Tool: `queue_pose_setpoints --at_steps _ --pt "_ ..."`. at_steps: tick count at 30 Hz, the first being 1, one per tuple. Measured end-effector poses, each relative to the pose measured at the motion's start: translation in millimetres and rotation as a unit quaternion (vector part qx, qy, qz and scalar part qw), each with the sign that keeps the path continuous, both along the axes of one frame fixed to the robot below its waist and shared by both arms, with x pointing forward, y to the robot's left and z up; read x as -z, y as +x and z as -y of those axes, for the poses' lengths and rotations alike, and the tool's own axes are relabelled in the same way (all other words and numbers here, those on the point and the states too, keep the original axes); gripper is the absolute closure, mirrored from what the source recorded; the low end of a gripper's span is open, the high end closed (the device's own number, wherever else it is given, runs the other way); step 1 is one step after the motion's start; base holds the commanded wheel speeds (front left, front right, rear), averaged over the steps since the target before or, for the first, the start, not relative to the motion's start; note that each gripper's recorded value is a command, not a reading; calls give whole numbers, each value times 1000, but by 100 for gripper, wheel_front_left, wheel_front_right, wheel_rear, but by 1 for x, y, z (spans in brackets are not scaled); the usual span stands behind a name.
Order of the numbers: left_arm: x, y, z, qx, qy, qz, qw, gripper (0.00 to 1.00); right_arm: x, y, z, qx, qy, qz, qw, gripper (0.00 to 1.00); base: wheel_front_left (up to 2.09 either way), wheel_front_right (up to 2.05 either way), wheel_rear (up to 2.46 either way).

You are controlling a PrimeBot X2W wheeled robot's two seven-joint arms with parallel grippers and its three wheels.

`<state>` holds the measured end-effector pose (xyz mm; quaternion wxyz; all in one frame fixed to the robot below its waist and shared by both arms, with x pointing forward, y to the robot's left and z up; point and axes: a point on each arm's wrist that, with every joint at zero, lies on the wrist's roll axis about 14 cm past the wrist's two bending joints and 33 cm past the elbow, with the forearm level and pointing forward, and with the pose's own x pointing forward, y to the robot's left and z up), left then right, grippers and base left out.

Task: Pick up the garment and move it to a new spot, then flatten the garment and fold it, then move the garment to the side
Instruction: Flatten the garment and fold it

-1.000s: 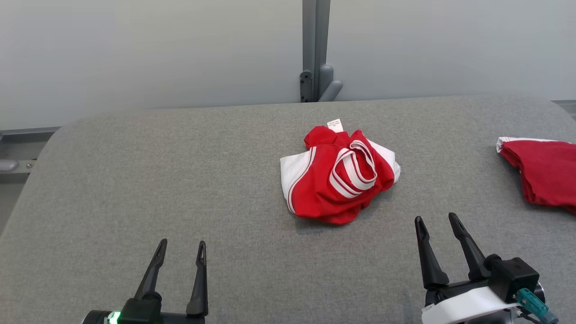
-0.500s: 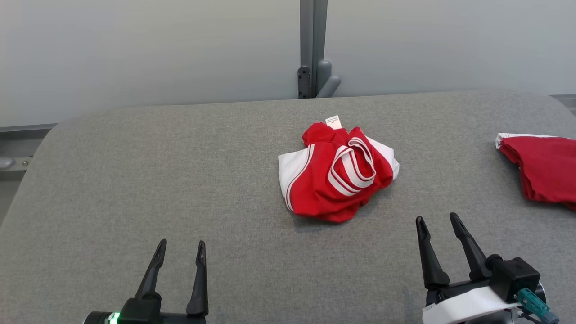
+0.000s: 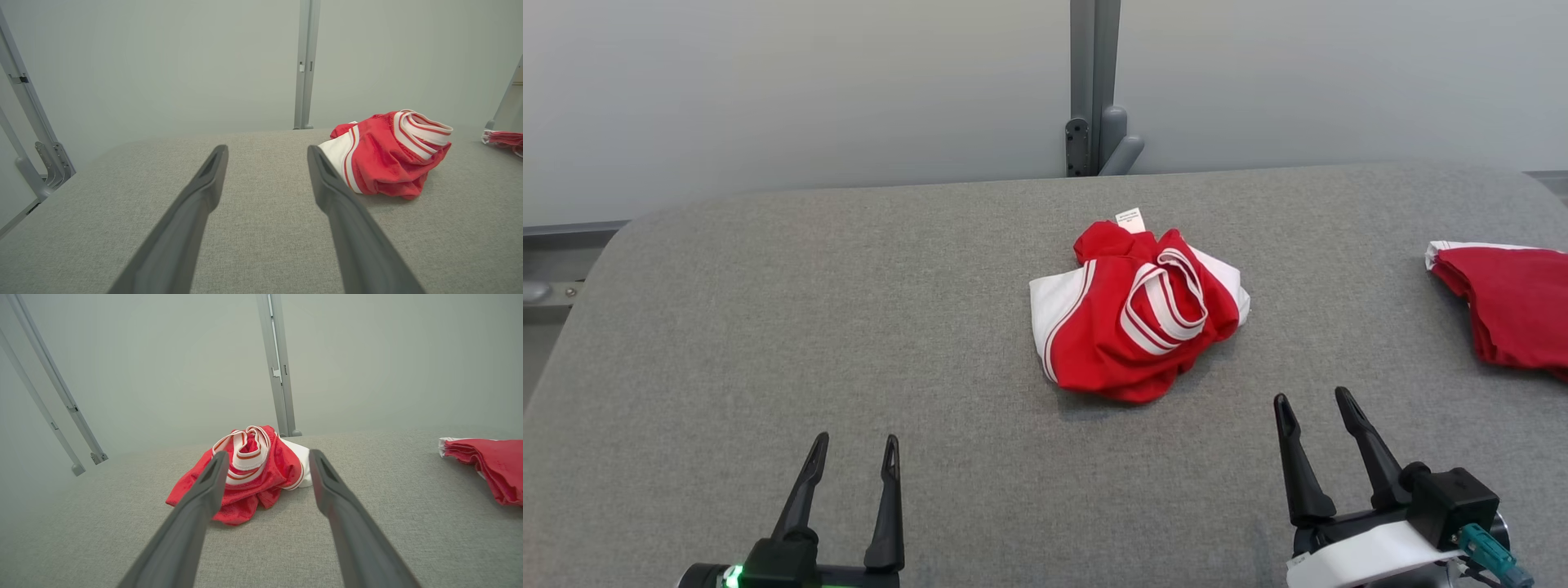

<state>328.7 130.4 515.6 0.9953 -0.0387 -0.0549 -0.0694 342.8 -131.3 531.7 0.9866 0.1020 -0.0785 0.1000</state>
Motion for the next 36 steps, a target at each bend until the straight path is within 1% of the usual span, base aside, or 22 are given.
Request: queue_pose_setpoints --at_steps 16,20,24,25,29,33,36 --pt "-1 6 3 6 2 1 1000 0 3 0 3 4 0 -6 1000 0 0 0 0" --pt "0 19 7 25 13 2 1000 0 6 2 2 4 1 -9 1000 0 0 0 0" --pt "-14 46 21 66 40 27 997 0 6 8 2 4 -1 -10 1000 0 0 0 0" --pt "-14 46 21 66 40 27 997 0 6 8 2 4 -1 -10 1000 0 0 0 0" --pt "-32 79 48 118 60 57 990 0 5 22 4 7 -4 -8 1000 0 0 0 0" --pt "-28 106 82 180 94 60 977 0 12 34 7 11 -4 -18 1000 0 0 0 0" --pt "-18 120 113 237 126 56 962 0 20 38 11 17 -5 -30 999 0 0 0 0"
